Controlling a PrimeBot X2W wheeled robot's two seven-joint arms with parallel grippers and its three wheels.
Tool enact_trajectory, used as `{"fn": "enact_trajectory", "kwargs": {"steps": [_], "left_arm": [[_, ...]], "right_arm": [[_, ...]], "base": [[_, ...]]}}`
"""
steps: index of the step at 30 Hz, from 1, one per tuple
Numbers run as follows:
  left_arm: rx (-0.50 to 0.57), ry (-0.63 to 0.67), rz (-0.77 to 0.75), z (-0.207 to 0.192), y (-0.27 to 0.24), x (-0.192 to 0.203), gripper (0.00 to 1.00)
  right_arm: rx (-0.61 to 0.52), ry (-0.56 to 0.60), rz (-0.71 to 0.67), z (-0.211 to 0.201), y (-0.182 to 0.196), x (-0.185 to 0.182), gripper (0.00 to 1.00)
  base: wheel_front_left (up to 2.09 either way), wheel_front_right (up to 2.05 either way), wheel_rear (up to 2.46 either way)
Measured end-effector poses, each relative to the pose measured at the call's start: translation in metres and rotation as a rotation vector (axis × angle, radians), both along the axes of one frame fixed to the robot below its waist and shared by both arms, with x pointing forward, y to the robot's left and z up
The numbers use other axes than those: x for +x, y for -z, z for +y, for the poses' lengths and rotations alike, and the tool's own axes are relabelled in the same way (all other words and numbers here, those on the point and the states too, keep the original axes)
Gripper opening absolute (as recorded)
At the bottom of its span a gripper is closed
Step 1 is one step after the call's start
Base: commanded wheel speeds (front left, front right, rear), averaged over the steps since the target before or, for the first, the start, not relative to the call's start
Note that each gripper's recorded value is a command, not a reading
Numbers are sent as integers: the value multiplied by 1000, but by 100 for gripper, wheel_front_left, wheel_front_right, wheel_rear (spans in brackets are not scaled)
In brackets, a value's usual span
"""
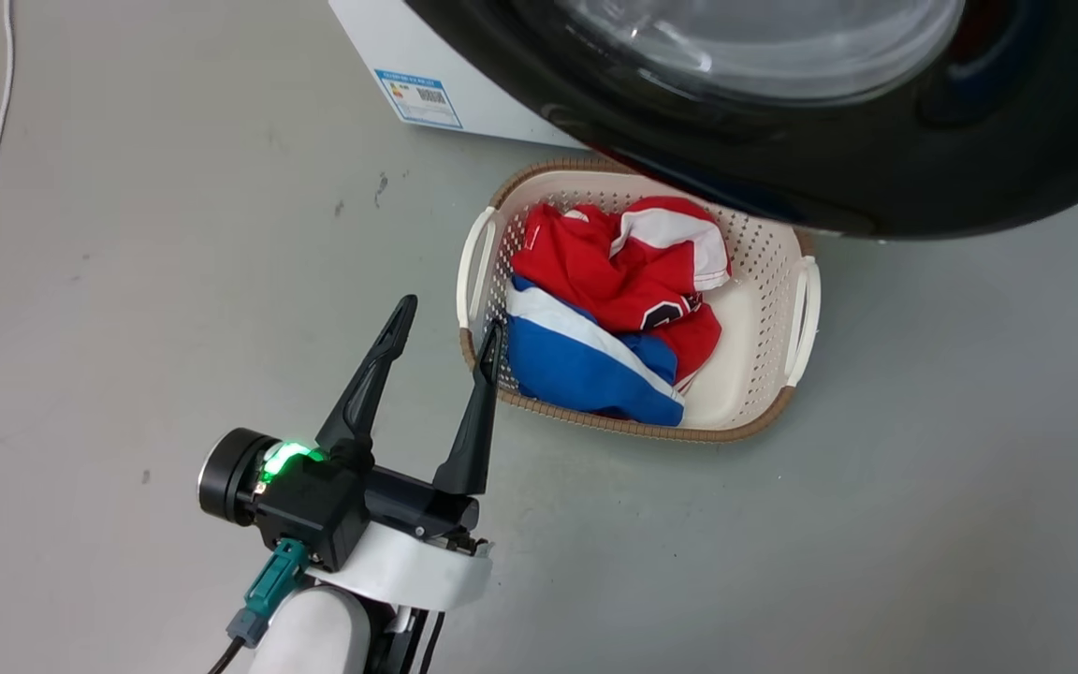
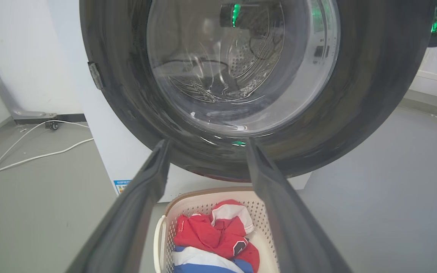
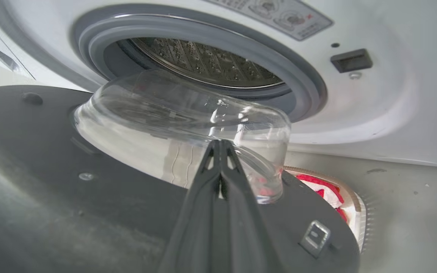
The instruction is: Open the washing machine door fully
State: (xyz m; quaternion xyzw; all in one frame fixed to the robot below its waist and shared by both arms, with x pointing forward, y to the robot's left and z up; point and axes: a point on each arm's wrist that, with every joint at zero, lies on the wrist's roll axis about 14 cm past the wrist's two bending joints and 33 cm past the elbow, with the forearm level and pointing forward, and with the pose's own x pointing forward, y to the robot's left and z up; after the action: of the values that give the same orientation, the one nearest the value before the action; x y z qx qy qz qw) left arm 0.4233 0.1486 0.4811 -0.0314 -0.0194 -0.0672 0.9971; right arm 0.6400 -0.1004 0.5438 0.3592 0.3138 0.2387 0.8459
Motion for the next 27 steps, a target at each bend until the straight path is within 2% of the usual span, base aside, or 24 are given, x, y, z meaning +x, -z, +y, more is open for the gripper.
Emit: {"fn": "enact_trajectory", "kwargs": {"steps": [13, 27], "left_arm": [[-2, -5, -41, 0, -21, -25, 100], [-2, -27, -93, 5, -43, -68, 100]], "right_arm": [[4, -66, 38, 10, -3, -62, 0], [59, -178, 43, 38, -12, -139, 0]], "base": [[0, 0, 0], [0, 0, 0]]}}
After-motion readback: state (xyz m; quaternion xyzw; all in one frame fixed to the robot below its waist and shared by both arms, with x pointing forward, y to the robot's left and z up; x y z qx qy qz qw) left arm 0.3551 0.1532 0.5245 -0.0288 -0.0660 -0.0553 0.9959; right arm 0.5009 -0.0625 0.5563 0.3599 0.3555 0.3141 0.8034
